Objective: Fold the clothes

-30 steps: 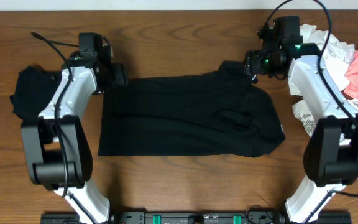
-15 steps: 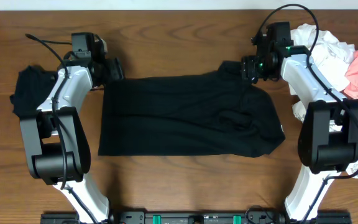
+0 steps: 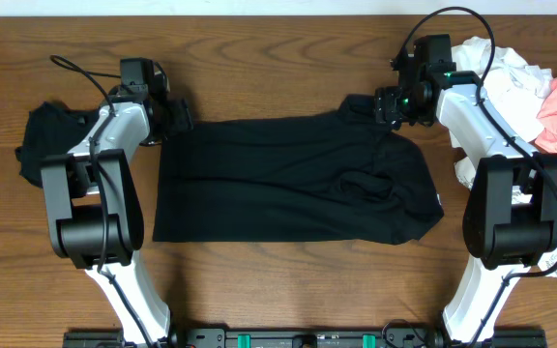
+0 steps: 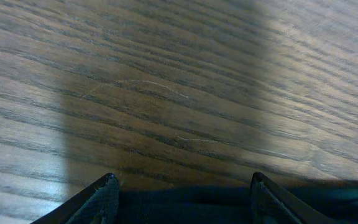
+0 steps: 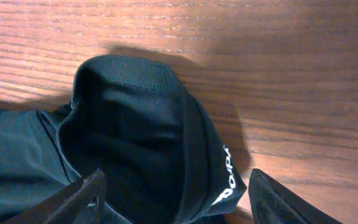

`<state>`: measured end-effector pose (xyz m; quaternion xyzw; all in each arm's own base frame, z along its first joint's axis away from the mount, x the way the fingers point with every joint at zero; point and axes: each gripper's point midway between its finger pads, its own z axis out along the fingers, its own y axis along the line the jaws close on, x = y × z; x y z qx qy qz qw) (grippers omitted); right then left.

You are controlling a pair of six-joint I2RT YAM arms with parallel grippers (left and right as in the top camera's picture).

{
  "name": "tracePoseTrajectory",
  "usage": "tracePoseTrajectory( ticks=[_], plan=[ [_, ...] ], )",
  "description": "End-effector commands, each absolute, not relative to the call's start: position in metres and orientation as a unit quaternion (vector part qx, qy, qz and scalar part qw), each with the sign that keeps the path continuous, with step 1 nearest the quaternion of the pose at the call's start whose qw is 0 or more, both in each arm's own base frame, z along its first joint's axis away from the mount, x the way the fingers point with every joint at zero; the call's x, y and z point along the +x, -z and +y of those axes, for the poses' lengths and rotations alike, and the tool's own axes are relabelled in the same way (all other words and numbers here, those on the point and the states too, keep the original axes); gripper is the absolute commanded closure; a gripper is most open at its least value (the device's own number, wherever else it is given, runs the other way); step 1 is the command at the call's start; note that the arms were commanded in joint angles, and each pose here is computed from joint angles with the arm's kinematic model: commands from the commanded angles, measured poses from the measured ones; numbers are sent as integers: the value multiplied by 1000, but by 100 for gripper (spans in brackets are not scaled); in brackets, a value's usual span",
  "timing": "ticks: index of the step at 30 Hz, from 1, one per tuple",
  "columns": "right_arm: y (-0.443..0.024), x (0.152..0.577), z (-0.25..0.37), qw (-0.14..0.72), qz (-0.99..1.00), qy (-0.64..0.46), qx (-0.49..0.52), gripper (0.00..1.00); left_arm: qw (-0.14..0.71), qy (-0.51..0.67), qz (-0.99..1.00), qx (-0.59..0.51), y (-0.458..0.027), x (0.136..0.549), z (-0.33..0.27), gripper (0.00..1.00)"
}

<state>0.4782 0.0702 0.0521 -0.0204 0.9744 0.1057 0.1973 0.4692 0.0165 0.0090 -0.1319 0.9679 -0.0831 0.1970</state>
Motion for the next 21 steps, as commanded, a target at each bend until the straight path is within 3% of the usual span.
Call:
tracePoseTrajectory(
  ticks=[1,12,21],
  plan=[
    [-48,476,68,192,975,-105,-25,28,204,66,968,-127,-11,474,23,32],
    [-48,476,68,192,975,-105,-25,31,196,70,970,-128,-8,471,21,33],
    [-32,474,69,176,978,-105,-24,40,191,70,971,-129,-7,469,21,57]
  ],
)
